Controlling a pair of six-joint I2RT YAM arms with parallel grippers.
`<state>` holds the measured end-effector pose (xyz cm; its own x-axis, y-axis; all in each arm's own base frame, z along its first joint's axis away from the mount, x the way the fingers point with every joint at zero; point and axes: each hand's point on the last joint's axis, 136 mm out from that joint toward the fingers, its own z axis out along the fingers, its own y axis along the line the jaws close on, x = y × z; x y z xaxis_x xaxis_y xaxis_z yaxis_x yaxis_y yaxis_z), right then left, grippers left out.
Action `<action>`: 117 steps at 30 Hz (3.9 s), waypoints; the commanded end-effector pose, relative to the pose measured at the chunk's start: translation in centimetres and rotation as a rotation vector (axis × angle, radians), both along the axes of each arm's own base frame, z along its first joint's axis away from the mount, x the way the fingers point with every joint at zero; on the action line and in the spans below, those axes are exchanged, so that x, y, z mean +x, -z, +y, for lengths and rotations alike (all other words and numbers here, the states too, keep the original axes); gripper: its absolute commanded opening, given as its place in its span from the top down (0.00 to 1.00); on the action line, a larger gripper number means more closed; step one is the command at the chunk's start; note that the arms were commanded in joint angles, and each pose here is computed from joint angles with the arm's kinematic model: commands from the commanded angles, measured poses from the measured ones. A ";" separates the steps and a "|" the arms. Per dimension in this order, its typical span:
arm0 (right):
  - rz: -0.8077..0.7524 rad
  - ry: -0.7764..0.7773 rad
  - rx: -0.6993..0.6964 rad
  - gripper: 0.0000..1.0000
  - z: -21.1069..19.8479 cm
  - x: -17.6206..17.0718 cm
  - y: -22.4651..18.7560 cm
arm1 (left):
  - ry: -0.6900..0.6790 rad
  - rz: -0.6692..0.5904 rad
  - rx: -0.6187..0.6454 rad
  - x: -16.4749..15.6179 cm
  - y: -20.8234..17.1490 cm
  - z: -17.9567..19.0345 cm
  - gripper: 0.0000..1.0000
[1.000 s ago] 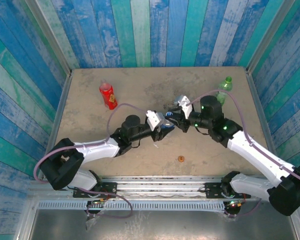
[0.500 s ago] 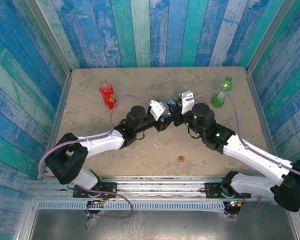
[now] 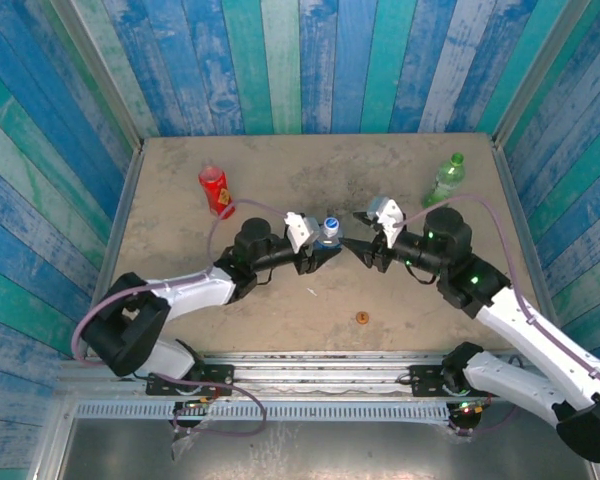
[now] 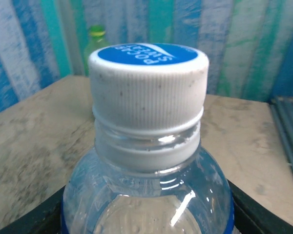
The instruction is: Screw on the bottle caps
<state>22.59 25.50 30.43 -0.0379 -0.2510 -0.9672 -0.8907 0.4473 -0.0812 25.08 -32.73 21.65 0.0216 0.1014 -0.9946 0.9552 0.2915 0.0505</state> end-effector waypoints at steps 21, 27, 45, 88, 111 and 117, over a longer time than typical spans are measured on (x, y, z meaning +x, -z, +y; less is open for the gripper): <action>0.191 -0.222 -0.119 0.77 2.7 -0.8 3.6 | 0.170 -0.090 -0.066 -3.0 -3.7 -0.3 0.48; 0.320 0.267 -0.109 0.86 0.9 5.2 7.9 | -0.123 -0.063 -0.095 3.4 -4.8 -0.3 0.47; 0.216 0.312 -0.032 0.57 4.3 5.5 8.2 | -0.392 -0.015 -0.173 9.5 -3.7 1.6 0.49; 0.189 0.237 -0.020 0.81 1.3 4.1 3.8 | -0.138 -0.042 -0.115 4.5 -5.3 0.8 0.49; 0.148 0.210 0.036 0.42 1.0 4.5 2.2 | -0.011 -0.004 -0.080 3.2 -2.3 0.5 0.51; 0.116 -0.126 0.028 0.42 1.5 -1.1 0.7 | 0.251 -0.003 -0.031 -1.6 -1.9 0.0 0.51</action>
<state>25.71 25.62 30.34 -0.1682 -0.1687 -0.9712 -0.8263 0.5614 0.0456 27.48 -32.79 21.49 -0.0225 0.0794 -0.9966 0.9716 0.2367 -0.0031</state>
